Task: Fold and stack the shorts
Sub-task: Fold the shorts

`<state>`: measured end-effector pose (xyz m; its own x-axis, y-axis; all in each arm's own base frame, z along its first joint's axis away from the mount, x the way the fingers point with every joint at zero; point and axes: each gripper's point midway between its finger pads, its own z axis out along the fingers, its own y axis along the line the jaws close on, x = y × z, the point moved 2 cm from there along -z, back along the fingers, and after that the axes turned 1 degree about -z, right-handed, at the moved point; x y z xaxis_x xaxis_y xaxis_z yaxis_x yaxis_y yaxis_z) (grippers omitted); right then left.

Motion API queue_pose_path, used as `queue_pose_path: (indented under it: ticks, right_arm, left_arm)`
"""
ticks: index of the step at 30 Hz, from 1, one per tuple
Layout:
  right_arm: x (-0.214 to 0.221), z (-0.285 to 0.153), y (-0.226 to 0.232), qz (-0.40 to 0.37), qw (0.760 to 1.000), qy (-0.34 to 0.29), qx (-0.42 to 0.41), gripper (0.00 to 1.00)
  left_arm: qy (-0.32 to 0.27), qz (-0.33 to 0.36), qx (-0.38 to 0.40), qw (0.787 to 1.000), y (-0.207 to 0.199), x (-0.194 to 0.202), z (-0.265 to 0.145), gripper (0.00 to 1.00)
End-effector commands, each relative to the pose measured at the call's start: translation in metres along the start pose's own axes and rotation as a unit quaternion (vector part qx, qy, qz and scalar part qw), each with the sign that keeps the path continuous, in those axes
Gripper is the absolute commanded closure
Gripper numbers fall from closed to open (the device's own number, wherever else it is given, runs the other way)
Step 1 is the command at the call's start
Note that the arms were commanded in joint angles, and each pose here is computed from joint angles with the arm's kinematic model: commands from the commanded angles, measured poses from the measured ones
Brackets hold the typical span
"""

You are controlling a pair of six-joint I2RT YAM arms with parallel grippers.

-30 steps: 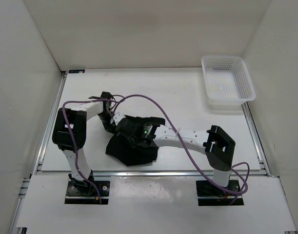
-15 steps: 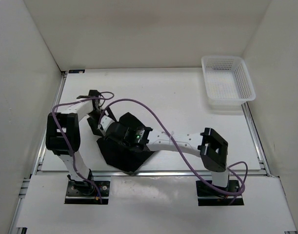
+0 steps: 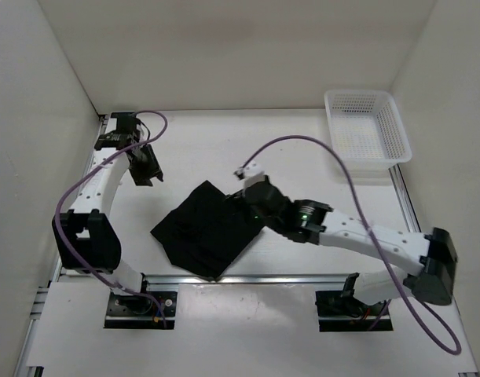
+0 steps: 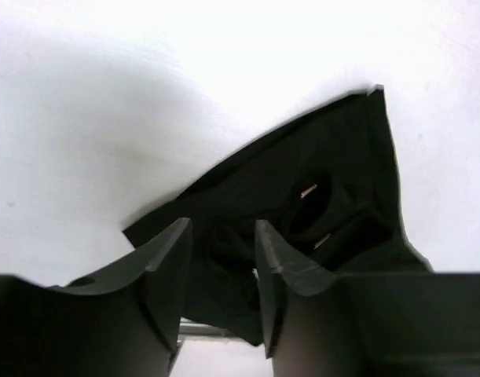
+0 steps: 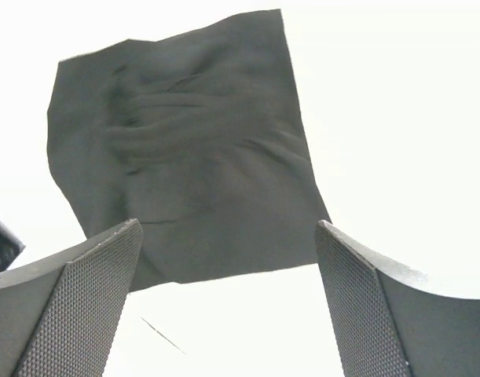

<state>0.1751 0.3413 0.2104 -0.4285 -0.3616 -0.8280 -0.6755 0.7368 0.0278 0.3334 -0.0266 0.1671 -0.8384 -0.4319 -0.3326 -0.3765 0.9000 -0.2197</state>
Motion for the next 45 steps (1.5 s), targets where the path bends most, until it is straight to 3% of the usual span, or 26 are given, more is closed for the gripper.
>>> queue_pose_path:
  ticks: [1,3,5,7,9,11,17,20,22,28,30,31,33,35,37,38,40,42,45]
  right_arm:
    - [0.029,-0.015,-0.036,0.125,0.991,0.02,0.039,0.08]
    - [0.059,-0.017,-0.045,0.17,0.983,0.049,0.042,0.12]
    - [0.067,-0.023,-0.058,0.208,0.976,0.055,0.046,0.12]
    - [0.077,-0.022,-0.071,0.25,0.965,0.067,0.051,0.09]
    - [0.079,-0.021,-0.067,0.266,0.96,0.08,0.02,0.07]
    - [0.08,-0.017,-0.072,0.287,0.954,0.086,0.013,0.05]
    - [0.074,-0.003,-0.067,0.273,0.955,0.118,0.004,0.02]
    - [0.08,0.006,-0.074,0.312,0.941,0.132,-0.003,0.01]
    - [0.099,0.012,-0.071,0.362,0.916,0.165,-0.044,0.01]
    - [0.088,0.03,-0.057,0.42,0.888,0.135,-0.128,0.01]
    - [0.093,0.038,-0.045,0.414,0.887,0.151,-0.136,0.01]
    - [0.104,0.045,-0.041,0.411,0.888,0.166,-0.125,0.01]
    - [0.106,0.054,-0.044,0.416,0.888,0.161,-0.113,0.07]
    - [0.111,0.065,-0.05,0.416,0.891,0.159,-0.091,0.17]
    - [0.116,0.073,-0.061,0.416,0.893,0.157,-0.062,0.42]
    - [0.112,0.076,-0.064,0.416,0.895,0.155,-0.053,0.65]
    - [0.11,0.078,-0.082,0.405,0.902,0.15,-0.024,0.85]
    - [0.097,0.078,-0.092,0.396,0.907,0.142,-0.011,1.0]
    - [0.076,0.083,-0.118,0.383,0.915,0.125,0.008,1.0]
  left_arm:
    - [0.017,0.046,-0.008,0.999,0.002,0.026,-0.012,0.53]
    - [0.041,0.064,0.005,0.997,-0.002,0.053,-0.008,0.57]
    - [0.054,0.066,0.014,0.996,-0.004,0.072,-0.006,0.51]
    - [0.072,0.061,0.028,0.995,-0.007,0.097,-0.003,0.37]
    - [0.077,0.066,0.031,0.994,-0.015,0.106,-0.006,0.13]
    - [0.083,0.063,0.035,0.994,-0.024,0.114,-0.007,0.07]
    - [0.122,0.075,0.029,0.989,-0.031,0.145,0.013,0.03]
    - [0.144,0.121,0.028,0.982,-0.045,0.162,0.022,0.0]
    - [0.152,0.148,0.012,0.977,-0.049,0.172,0.029,0.0]
    - [0.172,0.161,0.0,0.972,-0.061,0.18,0.058,0.0]
    - [0.173,0.156,0.006,0.973,-0.067,0.178,0.057,0.13]
    - [0.174,0.161,0.008,0.972,-0.068,0.181,0.057,0.4]
    - [0.163,0.156,0.017,0.974,-0.075,0.175,0.052,0.68]
    - [0.158,0.151,0.021,0.976,-0.078,0.172,0.046,0.9]
    - [0.147,0.151,0.031,0.977,-0.082,0.168,0.037,0.9]
    - [0.137,0.147,0.032,0.979,-0.082,0.164,0.027,0.9]
    - [0.117,0.141,0.045,0.982,-0.086,0.157,0.011,0.9]
    - [0.095,0.141,0.059,0.984,-0.094,0.15,-0.003,0.9]
    - [0.061,0.13,0.066,0.988,-0.102,0.134,-0.019,0.9]
